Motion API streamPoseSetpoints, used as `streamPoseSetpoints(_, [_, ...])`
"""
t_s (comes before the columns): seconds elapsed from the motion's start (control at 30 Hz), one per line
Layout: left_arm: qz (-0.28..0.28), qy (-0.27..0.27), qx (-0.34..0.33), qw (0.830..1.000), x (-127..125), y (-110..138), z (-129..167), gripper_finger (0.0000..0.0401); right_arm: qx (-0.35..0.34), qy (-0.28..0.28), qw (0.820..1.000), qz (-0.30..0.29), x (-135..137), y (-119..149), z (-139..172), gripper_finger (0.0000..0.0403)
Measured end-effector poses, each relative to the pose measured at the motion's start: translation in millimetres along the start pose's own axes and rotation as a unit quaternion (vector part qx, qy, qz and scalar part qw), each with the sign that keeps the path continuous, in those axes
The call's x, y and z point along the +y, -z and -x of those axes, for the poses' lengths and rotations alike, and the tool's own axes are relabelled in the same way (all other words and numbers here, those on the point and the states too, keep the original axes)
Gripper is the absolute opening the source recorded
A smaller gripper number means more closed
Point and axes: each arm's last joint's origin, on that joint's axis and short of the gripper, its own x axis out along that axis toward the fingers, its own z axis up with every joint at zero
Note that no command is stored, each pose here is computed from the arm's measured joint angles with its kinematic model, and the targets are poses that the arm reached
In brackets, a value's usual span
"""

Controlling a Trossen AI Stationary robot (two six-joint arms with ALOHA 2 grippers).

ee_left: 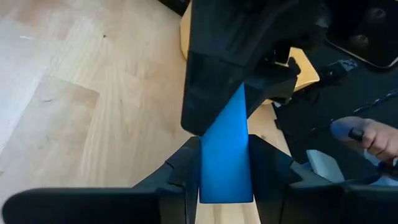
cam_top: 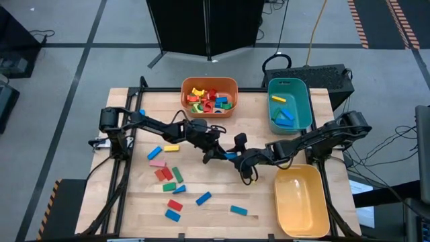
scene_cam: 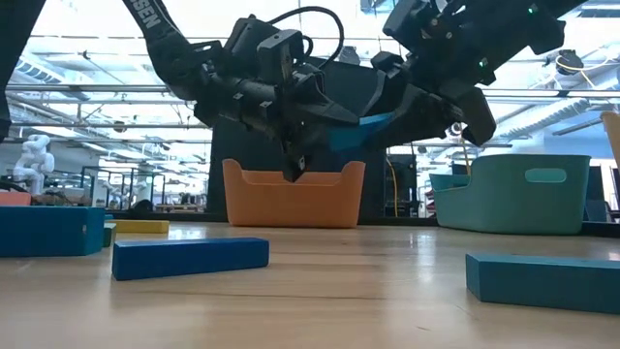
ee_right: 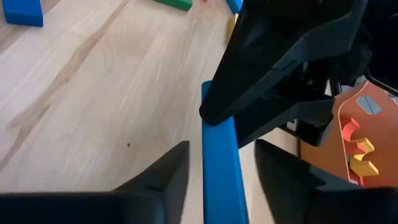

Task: Sort blocks by size
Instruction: Put the blue rectangular block into the green bin

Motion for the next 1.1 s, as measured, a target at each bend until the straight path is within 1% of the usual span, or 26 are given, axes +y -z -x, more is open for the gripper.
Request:
streamPoseSetpoints(0.07, [0.009,0.001,0.000,1.000,-0.1,-0.1,0.0,0.0103,-0.001,0.000,1.000,0.000,0.0,-0.1,0.0,0.0134])
streamPoseSetpoints(0.2, [0.010,0.003,-0.002,1.000,-0.3,-0.4,0.0,0.0103,0.000,0.001,1.000,0.001,-0.1,-0.1,0.1,0.0071])
streamPoseSetpoints(0.27, [0.011,0.006,0.000,1.000,-0.2,-0.4,0.2,0.0103,0.000,0.002,1.000,0.006,-0.1,-0.1,0.1,0.0047])
streamPoseSetpoints(0.3, [0.011,0.006,0.001,1.000,-0.1,-0.4,0.2,0.0104,0.001,0.003,1.000,0.008,0.0,-0.1,0.2,0.0042])
streamPoseSetpoints(0.47, [0.016,0.002,0.000,1.000,-0.1,-0.2,0.0,0.0104,0.001,0.002,1.000,0.007,0.0,0.0,0.2,0.0042])
streamPoseSetpoints(1.0, [0.002,-0.001,-0.014,1.000,-0.8,-2.3,0.0,0.0104,0.008,0.002,1.000,-0.009,0.1,1.2,0.6,0.0048])
streamPoseSetpoints(1.1, [-0.013,-0.002,-0.016,1.000,-1.4,-2.3,-0.4,0.0120,0.012,0.003,1.000,-0.013,0.0,1.9,0.7,0.0048])
